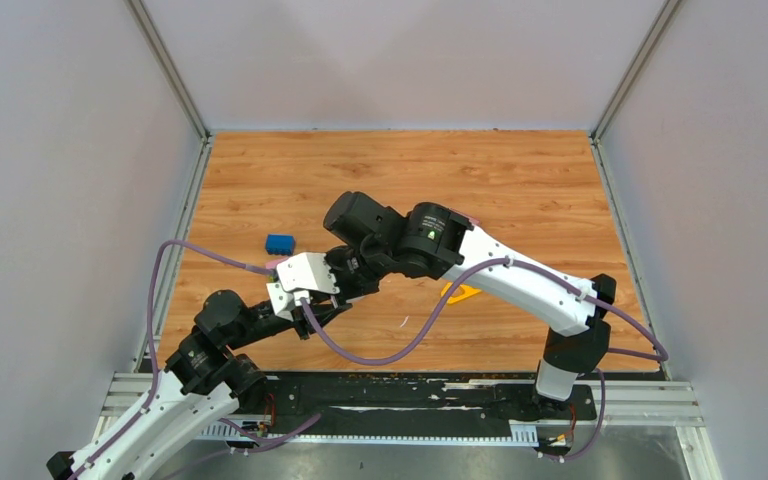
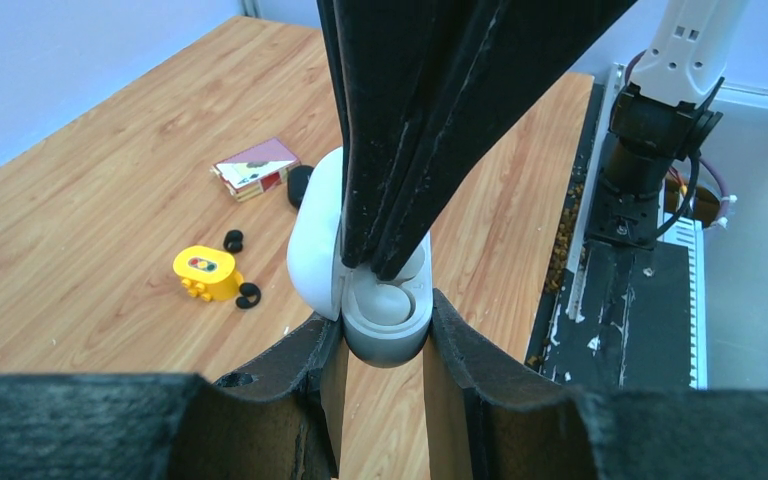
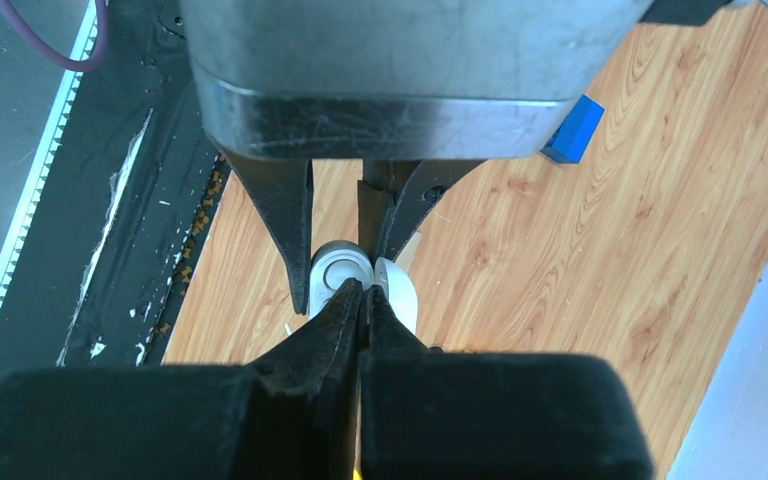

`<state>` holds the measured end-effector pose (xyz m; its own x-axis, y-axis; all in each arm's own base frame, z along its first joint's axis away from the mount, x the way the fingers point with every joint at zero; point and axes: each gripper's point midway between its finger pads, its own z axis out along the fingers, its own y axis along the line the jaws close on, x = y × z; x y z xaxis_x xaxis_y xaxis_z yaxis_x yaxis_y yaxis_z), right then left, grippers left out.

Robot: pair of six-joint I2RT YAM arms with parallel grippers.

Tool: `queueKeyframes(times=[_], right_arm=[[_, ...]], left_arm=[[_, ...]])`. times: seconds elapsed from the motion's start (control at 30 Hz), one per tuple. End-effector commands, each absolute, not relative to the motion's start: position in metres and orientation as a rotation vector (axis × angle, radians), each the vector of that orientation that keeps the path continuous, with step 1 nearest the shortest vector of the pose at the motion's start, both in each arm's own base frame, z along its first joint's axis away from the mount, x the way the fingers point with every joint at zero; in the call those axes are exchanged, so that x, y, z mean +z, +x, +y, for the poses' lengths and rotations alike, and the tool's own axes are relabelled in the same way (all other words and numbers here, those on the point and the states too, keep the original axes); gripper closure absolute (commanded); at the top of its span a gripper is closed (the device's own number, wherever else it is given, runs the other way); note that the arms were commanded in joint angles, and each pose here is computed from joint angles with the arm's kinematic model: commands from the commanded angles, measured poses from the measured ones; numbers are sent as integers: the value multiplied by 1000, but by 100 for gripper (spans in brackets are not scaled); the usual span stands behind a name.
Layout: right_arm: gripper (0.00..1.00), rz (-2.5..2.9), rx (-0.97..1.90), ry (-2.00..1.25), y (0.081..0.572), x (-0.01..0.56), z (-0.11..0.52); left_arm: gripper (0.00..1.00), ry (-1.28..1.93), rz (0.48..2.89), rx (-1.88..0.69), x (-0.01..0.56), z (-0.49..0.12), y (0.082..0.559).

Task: Insert the wireless bluetooth earbuds into the charging case
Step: Place the earbud in the charging case.

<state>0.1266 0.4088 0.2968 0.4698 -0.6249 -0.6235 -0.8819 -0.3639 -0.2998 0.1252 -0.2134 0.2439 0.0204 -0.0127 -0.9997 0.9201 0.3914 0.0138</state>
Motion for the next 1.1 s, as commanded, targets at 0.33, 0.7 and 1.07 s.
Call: queueKeyframes(times=[0.33,0.7,1.07], right_arm=[[97,1262,487,-2101,129,293,397],[90,1252,472,-2068,130,304,394],[86,1249,475,-2059,131,307,394]], left_arm=[[100,890,1289,-896,258,-213,126],[100,890,1290,-896,258,-213,126],[100,891,1291,-893,258,-213,126]])
